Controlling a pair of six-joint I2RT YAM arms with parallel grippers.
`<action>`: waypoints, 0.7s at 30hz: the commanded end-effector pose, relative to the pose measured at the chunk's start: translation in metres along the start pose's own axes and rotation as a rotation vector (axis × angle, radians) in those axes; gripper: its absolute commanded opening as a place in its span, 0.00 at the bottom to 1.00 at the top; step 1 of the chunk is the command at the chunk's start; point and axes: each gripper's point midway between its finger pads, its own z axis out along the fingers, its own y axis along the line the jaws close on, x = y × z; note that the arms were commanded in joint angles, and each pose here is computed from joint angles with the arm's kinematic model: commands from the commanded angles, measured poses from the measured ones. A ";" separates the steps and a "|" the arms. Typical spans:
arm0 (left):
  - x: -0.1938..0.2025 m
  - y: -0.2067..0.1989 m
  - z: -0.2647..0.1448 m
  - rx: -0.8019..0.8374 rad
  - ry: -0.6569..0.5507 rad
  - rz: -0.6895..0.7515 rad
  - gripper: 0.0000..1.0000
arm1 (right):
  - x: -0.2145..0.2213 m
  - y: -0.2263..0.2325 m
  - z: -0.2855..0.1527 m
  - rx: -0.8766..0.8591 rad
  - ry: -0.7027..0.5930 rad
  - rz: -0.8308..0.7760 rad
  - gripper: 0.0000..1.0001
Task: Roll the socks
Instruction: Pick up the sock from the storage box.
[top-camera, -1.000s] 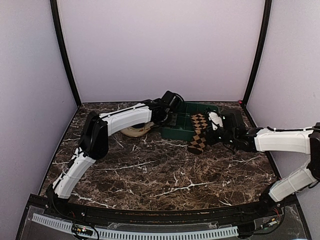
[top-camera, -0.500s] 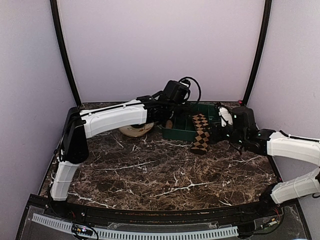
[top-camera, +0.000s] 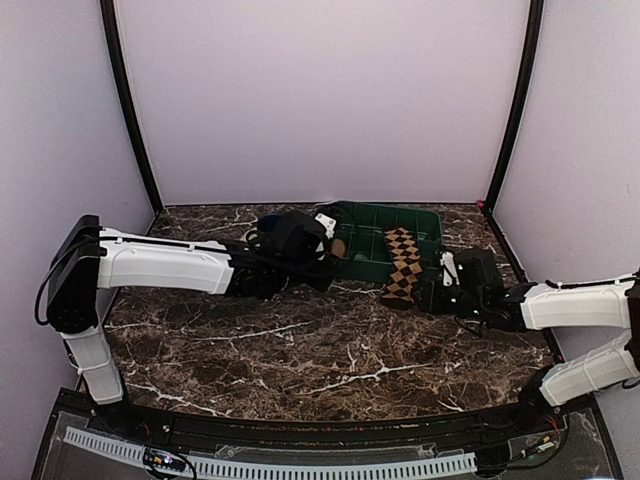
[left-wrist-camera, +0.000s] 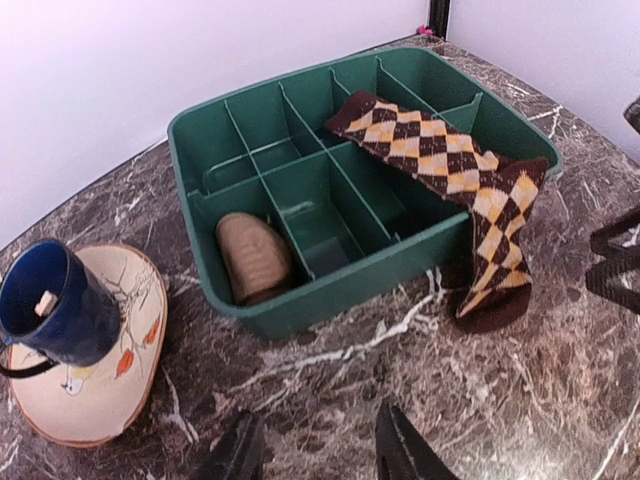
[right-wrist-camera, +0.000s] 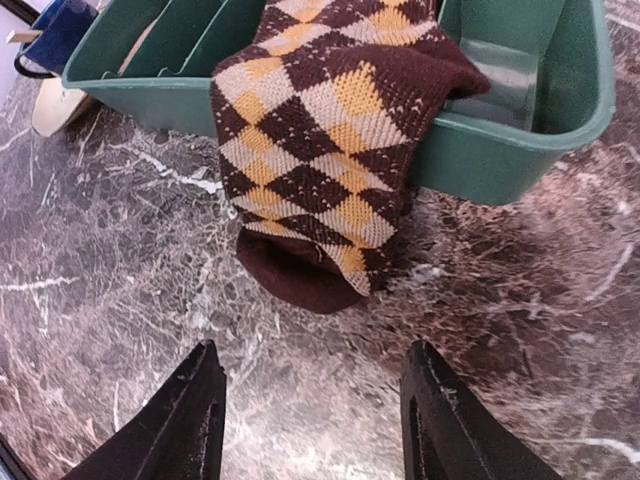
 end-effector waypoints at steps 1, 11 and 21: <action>-0.014 0.006 -0.033 0.062 -0.104 -0.095 0.41 | -0.006 0.009 0.013 -0.063 -0.028 0.108 0.55; 0.017 -0.004 -0.048 0.098 -0.077 -0.075 0.39 | 0.003 0.010 0.041 -0.043 0.027 0.156 0.55; 0.027 -0.008 -0.055 0.101 -0.079 -0.040 0.37 | 0.003 0.006 0.067 0.002 0.053 0.188 0.55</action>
